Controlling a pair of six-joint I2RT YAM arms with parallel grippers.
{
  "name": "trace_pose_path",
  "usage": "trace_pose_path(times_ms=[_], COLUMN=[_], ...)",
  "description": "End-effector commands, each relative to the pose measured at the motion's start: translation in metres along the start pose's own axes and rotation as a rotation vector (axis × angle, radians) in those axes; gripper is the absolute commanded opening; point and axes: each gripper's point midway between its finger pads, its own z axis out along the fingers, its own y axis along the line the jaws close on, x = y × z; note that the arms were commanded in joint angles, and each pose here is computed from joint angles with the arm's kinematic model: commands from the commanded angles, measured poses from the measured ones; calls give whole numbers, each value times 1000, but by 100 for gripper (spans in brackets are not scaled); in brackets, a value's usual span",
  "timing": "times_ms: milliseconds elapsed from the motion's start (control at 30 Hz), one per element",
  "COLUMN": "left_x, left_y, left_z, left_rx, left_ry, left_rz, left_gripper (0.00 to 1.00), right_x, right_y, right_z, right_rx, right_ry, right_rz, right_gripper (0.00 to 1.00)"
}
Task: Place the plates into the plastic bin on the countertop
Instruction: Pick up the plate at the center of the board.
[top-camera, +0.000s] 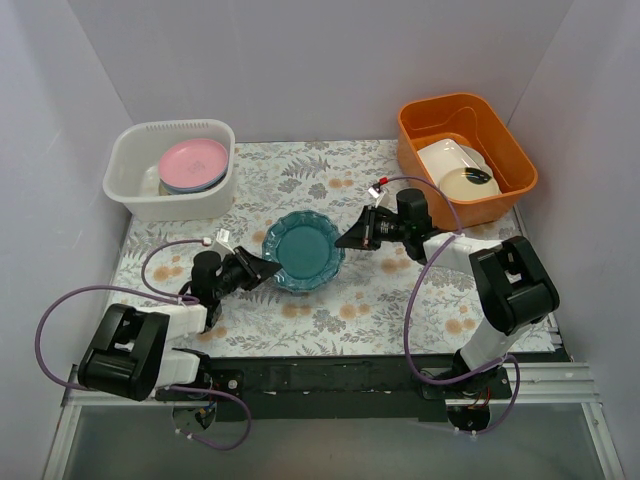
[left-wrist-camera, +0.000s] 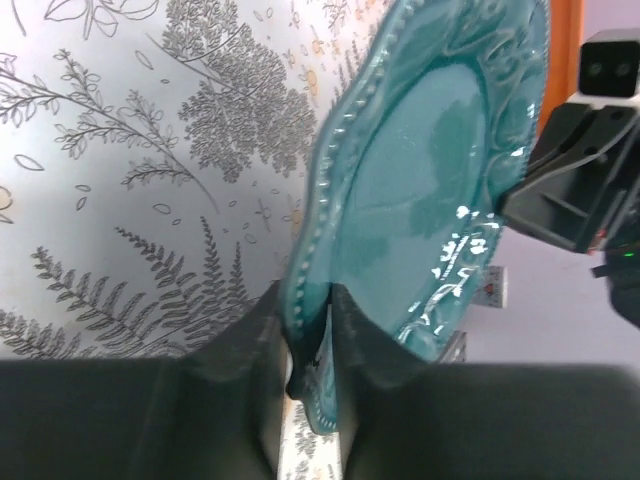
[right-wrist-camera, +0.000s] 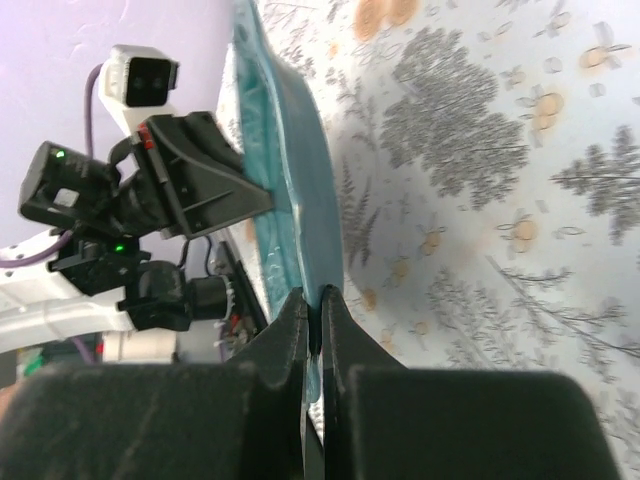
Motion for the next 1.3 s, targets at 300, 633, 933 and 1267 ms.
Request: trace_pose_path(times_ms=[300, 633, 933, 1267], left_x=[-6, -7, -14, -24], left_y=[-17, -21, -20, -37], left_z=[10, -1, -17, -18], left_rx=[60, 54, 7, 49], left_ry=[30, 9, -64, -85], left_rz=[64, 76, 104, 120], left_gripper=[0, 0, 0, 0], right_x=[2, -1, 4, 2], right_y=[34, 26, 25, 5], right_z=[-11, -4, 9, -5], right_rx=[-97, -73, -111, 62], right_ry=[2, 10, 35, -42], right_rz=[-104, -117, -111, -160], right_gripper=[1, 1, 21, 77])
